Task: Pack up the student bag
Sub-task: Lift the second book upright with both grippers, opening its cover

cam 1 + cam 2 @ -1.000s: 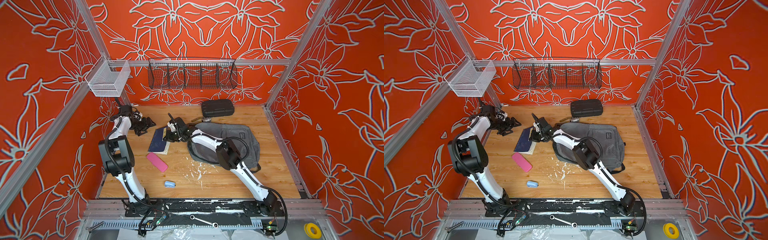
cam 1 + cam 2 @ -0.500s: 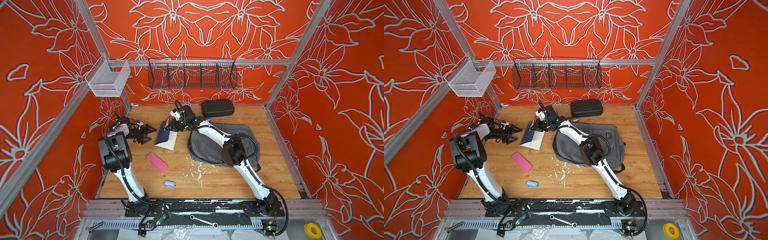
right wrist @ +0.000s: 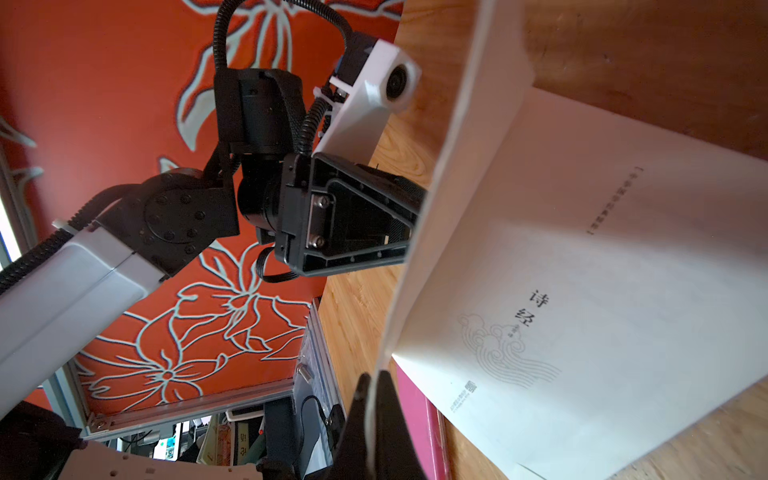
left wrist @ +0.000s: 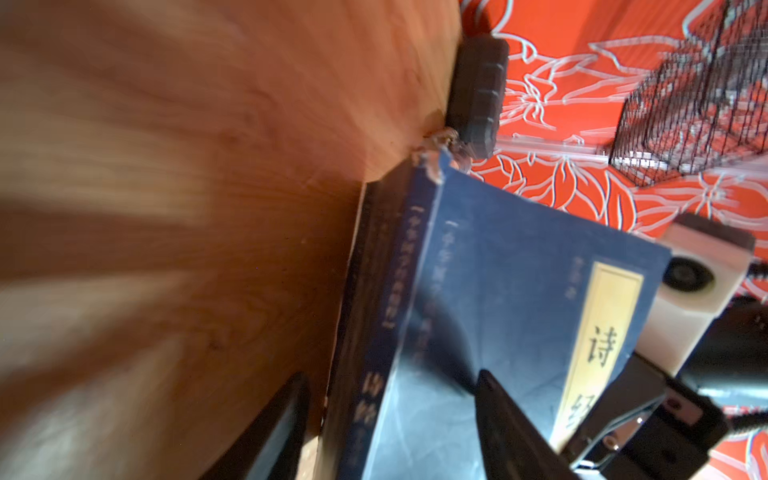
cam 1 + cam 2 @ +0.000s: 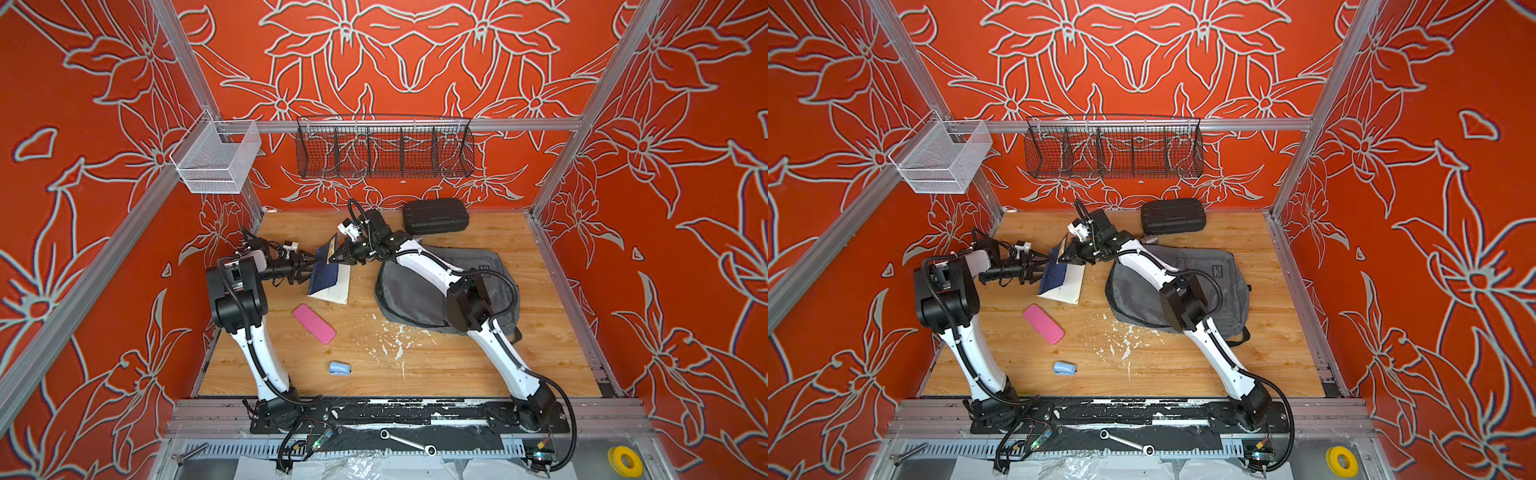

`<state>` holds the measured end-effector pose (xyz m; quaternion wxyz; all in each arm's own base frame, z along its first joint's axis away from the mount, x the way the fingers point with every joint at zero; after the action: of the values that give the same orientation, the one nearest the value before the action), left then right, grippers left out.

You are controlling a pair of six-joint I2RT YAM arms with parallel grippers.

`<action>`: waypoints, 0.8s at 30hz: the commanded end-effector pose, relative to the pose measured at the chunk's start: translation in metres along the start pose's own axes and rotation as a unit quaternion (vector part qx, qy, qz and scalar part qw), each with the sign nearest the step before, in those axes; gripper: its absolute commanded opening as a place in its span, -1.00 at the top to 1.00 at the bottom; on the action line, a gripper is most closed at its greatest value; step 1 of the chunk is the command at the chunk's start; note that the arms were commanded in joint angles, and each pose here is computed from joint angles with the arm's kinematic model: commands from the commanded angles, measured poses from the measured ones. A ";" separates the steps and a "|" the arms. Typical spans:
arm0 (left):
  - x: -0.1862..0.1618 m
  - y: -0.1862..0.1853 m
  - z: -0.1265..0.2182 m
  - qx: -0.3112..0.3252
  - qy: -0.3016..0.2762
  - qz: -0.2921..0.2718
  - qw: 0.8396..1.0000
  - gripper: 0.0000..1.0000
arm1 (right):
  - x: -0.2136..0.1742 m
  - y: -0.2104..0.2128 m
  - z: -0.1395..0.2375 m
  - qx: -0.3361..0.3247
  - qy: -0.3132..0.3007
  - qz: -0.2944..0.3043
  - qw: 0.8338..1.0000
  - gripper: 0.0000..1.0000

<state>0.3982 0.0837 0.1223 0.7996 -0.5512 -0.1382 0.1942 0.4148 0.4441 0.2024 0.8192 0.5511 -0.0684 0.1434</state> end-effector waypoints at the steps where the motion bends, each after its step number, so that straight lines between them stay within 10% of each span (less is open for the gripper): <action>1: 0.001 0.003 -0.008 -0.034 0.014 -0.008 0.999 0.02 | 0.005 0.024 0.009 0.041 -0.002 0.014 0.999 1.00; 8: 0.000 0.005 -0.013 -0.038 0.025 -0.004 0.999 0.98 | -0.001 0.011 0.005 0.031 0.006 -0.005 0.999 1.00; 14: 0.000 -0.005 -0.014 -0.042 0.026 -0.012 0.999 1.00 | -0.008 0.005 0.009 0.004 0.009 -0.010 1.000 0.93; 19: -0.005 -0.025 -0.012 -0.028 0.016 -0.031 0.999 1.00 | -0.023 -0.005 0.027 -0.094 0.019 -0.003 0.995 0.00; 24: -0.016 -0.072 0.003 -0.009 -0.031 -0.098 0.995 1.00 | -0.033 0.003 0.065 -0.148 -0.052 0.045 0.987 -0.42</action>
<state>0.3931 0.0589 0.1437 0.8054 -0.5477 -0.1539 0.1665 0.3884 0.3973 0.1848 0.8823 0.4486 -0.0693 0.1244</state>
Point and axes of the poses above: each gripper's point midway between its finger pads, its own z axis back along the fingers, its own y axis along the line the jaws close on, x = y × z, the point moved 9 cm from there along z, back along the fingers
